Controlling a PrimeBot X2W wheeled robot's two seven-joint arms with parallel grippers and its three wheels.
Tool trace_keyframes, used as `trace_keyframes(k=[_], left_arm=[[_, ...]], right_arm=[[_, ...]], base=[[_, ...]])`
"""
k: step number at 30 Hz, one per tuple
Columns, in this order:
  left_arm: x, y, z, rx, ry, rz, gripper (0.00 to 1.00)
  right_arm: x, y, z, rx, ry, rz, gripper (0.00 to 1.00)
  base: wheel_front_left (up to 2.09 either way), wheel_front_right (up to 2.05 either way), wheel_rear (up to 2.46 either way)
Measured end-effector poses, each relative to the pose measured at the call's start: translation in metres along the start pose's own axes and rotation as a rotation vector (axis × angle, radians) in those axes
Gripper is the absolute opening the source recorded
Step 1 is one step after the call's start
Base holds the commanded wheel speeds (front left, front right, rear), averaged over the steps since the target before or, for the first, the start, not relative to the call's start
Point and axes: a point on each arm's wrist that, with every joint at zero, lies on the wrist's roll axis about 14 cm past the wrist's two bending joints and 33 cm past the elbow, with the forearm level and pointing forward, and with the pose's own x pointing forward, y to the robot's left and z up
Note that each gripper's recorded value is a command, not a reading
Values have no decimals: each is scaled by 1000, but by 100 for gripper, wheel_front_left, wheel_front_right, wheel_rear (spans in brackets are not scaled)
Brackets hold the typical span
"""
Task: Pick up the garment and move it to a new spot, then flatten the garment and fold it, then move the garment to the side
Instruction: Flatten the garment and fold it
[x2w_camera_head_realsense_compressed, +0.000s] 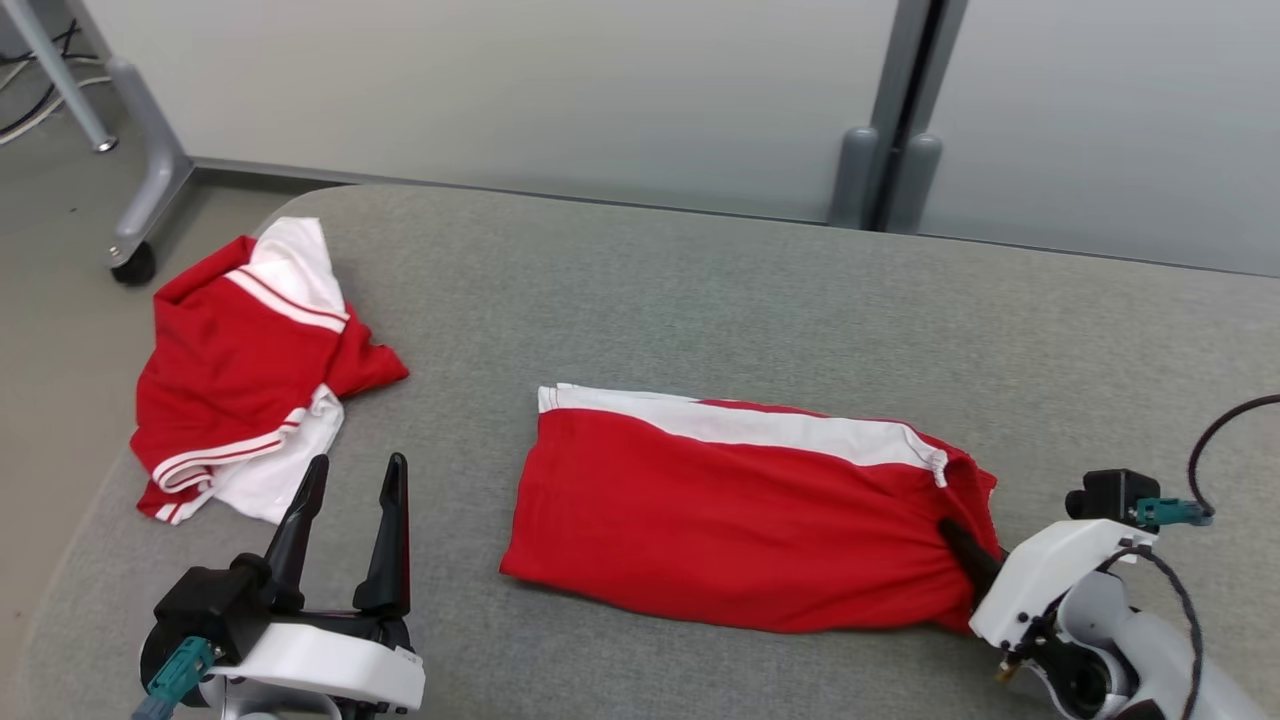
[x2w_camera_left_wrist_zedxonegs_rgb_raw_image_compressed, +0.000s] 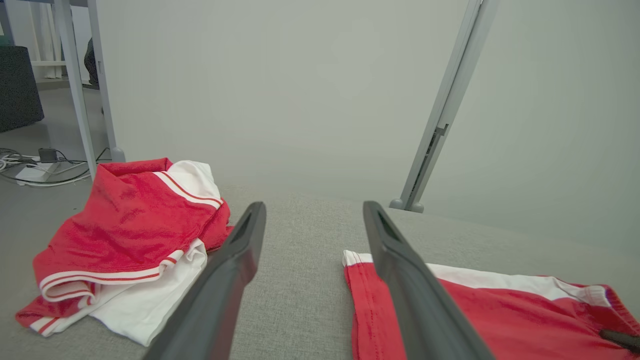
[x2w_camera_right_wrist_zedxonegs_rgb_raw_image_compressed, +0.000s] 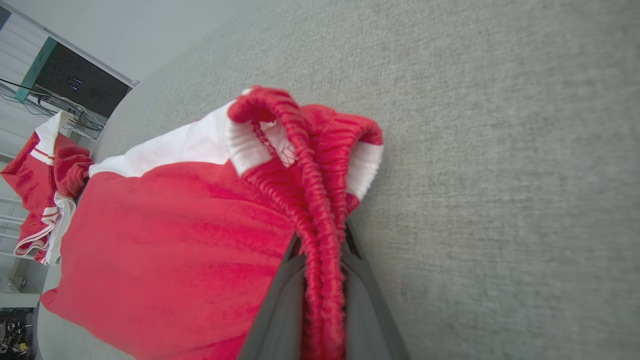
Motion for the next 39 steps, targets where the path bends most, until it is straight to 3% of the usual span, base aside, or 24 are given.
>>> trace_keyframes(k=[17, 24, 32, 39], left_arm=[[18, -53, -8, -38, 9, -156, 100], [15, -61, -12, -49, 21, -175, 100], [7, -48, -14, -47, 29, -141, 100], [-2, -33, -17, -48, 40, -99, 100]], right_arm=[[-110, -108, 79, -15, -132, -206, 0], [-104, -75, 74, 28, -140, -108, 0], [-80, -8, 76, 124, -152, 95, 0], [-50, 38, 56, 178, -70, 199, 0]], base=[[0, 0, 0], [0, 0, 0], [0, 0, 0], [0, 0, 0]])
